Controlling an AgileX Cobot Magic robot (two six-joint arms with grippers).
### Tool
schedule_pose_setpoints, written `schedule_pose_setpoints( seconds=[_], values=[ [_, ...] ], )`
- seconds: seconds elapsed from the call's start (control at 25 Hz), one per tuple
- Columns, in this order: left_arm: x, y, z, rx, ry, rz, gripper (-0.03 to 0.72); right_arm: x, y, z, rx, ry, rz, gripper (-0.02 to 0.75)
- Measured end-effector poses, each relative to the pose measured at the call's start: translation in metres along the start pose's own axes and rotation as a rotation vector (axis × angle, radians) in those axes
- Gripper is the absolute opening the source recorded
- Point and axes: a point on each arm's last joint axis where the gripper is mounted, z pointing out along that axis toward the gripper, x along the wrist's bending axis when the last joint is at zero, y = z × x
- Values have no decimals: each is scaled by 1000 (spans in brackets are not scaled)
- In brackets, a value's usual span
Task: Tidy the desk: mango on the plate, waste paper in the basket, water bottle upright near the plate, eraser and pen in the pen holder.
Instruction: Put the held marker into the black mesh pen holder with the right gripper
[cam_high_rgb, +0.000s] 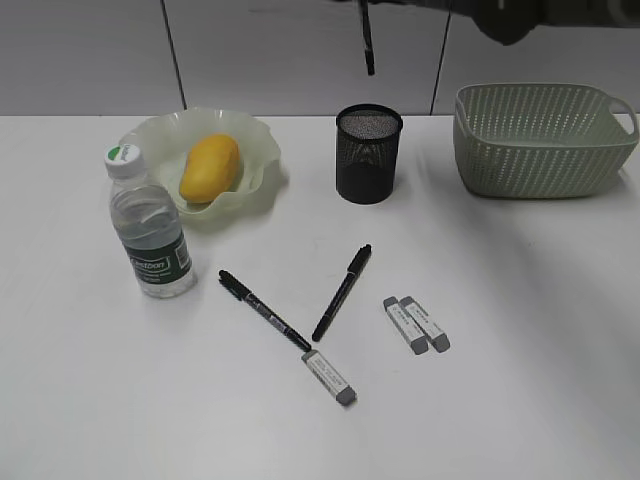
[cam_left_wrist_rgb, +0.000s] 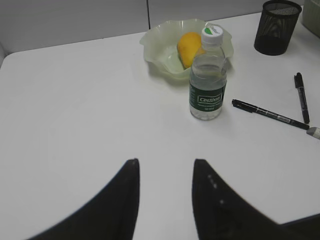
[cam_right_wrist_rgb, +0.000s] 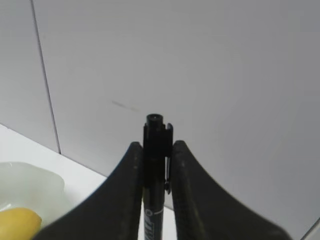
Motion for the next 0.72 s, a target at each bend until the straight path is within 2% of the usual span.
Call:
schedule_pose_setpoints(
  seconds=[0.32,0.44,0.52,0.64,0.72],
  values=[
    [0,0,0,0,0,0,250,3,-77,12,184,-1,56,140],
    [0,0,0,0,0,0,241,4,-89,11,219,-3,64,149],
    [0,0,0,0,0,0,239,4,-89,11,222,-3,65,227],
    [0,0,0,0,0,0,239,3,-86,9,234,-8,64,459],
    [0,0,0,0,0,0,239,1,-76,2,278,-24,60,558]
  ],
)
